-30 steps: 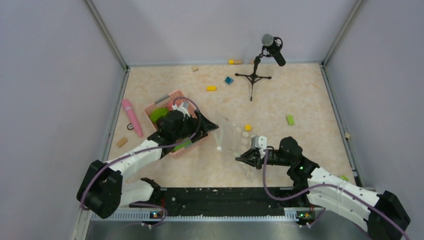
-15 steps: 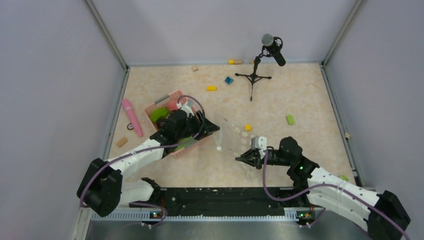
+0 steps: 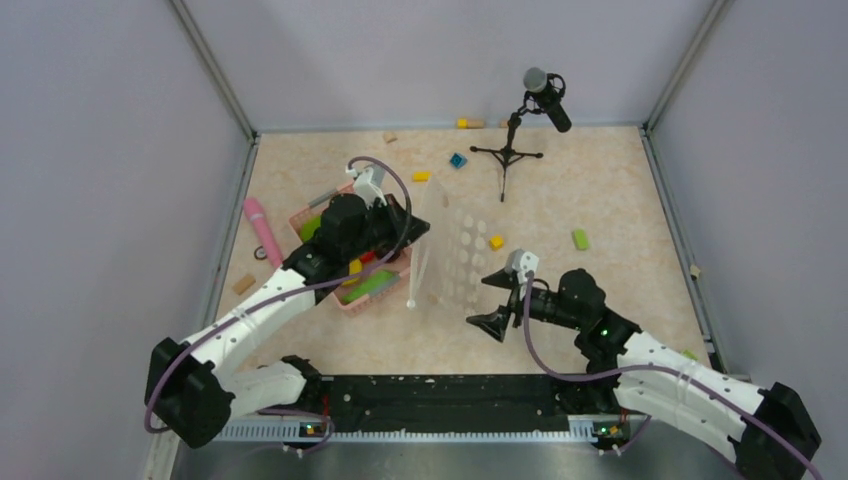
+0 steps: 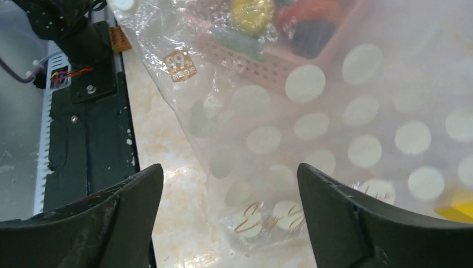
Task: Place the food in the zip-top bag and seal the zipper
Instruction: Open the zipper of the food storage bag at the center of the board.
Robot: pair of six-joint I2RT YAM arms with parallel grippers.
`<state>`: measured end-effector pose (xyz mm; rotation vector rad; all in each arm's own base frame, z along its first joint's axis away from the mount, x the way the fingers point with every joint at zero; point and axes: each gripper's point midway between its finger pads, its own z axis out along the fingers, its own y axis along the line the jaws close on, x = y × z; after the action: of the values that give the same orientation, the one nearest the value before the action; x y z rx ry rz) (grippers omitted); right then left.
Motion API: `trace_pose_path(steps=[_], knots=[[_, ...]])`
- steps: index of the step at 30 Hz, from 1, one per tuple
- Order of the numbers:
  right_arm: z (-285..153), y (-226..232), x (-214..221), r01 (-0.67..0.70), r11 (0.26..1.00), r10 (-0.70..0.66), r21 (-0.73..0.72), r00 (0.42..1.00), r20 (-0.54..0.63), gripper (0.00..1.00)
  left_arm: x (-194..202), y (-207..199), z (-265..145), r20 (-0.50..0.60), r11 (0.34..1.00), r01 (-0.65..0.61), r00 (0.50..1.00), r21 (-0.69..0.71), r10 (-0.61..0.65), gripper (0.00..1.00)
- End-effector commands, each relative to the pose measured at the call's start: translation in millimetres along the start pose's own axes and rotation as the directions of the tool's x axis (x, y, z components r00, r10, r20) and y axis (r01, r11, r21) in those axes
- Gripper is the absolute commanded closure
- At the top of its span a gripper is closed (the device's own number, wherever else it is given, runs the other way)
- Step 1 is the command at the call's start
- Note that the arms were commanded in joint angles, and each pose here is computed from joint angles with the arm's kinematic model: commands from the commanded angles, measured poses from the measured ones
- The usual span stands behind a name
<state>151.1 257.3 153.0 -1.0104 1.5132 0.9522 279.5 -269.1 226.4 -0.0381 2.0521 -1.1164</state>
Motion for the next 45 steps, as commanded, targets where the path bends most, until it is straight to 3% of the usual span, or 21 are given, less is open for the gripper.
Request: trace_pose_path(steps=[1, 7, 10, 13, 19, 29, 35, 45], knots=[[-4, -12, -55, -0.096, 0.99, 0.082, 0.107, 0.989, 0.125, 0.01, -54, -22, -23, 0.154, 0.966, -0.254, 0.953, -0.051, 0.259, 1.0], [-23, -37, -79, -0.299, 0.915, 0.23, 0.27, 0.938, 0.261, 0.01, -83, -68, -32, 0.15, 0.89, -0.455, 0.88, -0.002, 0.451, 1.0], [-35, -55, -90, -0.405, 0.84, 0.287, 0.362, 0.897, 0.337, 0.01, -98, -69, -25, 0.17, 0.881, -0.459, 0.865, -0.117, 0.473, 1.0], [-40, -66, -96, -0.472, 0.783, 0.32, 0.405, 0.864, 0.389, 0.01, -90, -64, -4, 0.146, 0.889, -0.428, 0.88, -0.163, 0.451, 1.0], [-39, -84, -78, -0.596, 0.66, 0.41, 0.457, 0.796, 0.446, 0.02, -35, -45, 48, 0.04, 0.91, -0.36, 0.926, -0.207, 0.376, 1.0], [-46, -85, -61, -0.657, 0.623, 0.427, 0.425, 0.74, 0.519, 0.04, 38, -48, 88, -0.111, 0.931, -0.331, 0.942, -0.155, 0.317, 1.0], [-59, -103, -35, -0.684, 0.505, 0.421, 0.526, 0.727, 0.542, 0.09, 47, -55, 86, -0.106, 0.933, -0.324, 0.945, -0.158, 0.311, 1.0], [-45, -115, -16, -0.672, 0.451, 0.443, 0.588, 0.74, 0.506, 0.27, 45, -75, 72, -0.087, 0.922, -0.364, 0.931, -0.134, 0.355, 1.0]])
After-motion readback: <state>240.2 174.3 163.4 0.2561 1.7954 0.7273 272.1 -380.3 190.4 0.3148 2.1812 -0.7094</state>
